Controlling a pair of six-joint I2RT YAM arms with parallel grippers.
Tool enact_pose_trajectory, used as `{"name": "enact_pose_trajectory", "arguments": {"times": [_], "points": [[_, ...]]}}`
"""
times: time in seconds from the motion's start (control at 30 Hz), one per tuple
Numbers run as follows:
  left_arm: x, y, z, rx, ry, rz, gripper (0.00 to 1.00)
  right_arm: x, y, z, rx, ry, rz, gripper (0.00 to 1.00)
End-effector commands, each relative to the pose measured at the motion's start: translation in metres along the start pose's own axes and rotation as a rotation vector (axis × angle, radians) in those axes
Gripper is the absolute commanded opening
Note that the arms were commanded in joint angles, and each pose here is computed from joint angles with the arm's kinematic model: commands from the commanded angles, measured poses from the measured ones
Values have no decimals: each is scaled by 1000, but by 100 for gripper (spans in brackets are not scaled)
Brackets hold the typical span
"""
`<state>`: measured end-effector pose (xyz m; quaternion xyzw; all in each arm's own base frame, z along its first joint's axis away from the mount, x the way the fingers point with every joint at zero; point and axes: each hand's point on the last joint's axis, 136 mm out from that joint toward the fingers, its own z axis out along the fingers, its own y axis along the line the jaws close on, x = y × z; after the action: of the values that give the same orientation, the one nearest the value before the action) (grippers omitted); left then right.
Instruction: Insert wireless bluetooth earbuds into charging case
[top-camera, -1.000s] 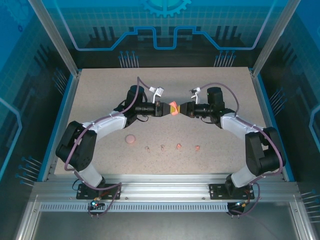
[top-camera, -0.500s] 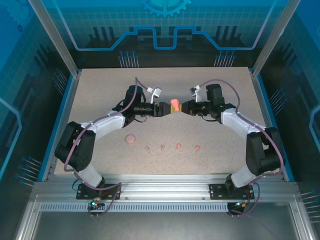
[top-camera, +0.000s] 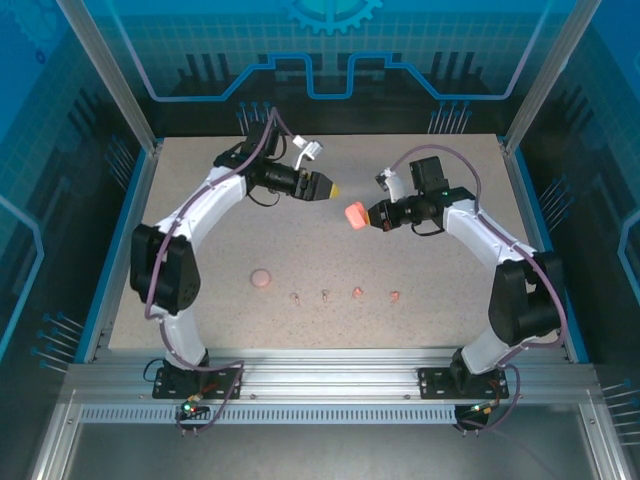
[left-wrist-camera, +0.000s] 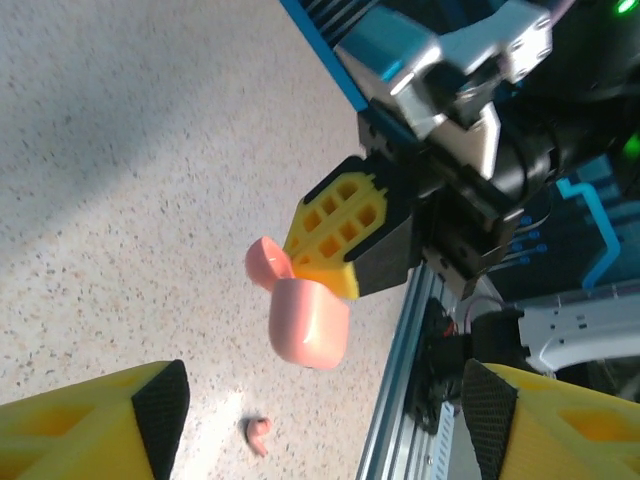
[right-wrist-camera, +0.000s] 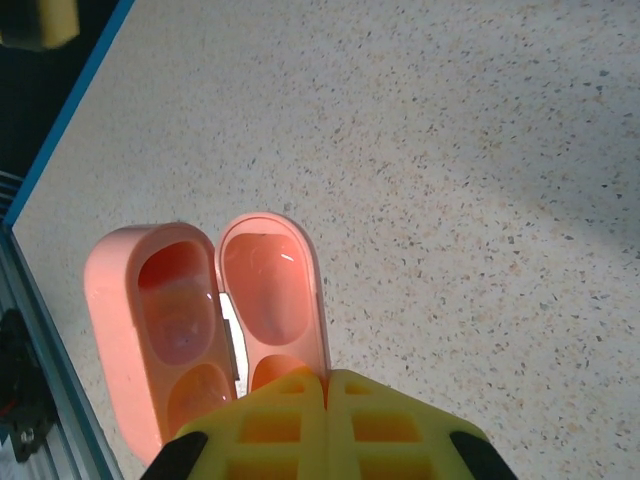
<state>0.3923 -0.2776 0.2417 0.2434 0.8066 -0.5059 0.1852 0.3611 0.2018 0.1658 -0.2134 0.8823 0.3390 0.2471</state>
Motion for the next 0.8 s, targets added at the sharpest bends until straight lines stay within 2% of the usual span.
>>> {"name": "enact_pose_trajectory", "arguments": {"times": [0.0,0.53,0.77], "points": [[28,-4,4,88,132,-77,72,2,8,-3,-42,30,-59,0],[48,-21,48,212,271,-96,50,3,20,14,-66,63,-85,0],[51,-17,50,204,280,-103,51,-1,23,12,-74,50,-88,0]]}}
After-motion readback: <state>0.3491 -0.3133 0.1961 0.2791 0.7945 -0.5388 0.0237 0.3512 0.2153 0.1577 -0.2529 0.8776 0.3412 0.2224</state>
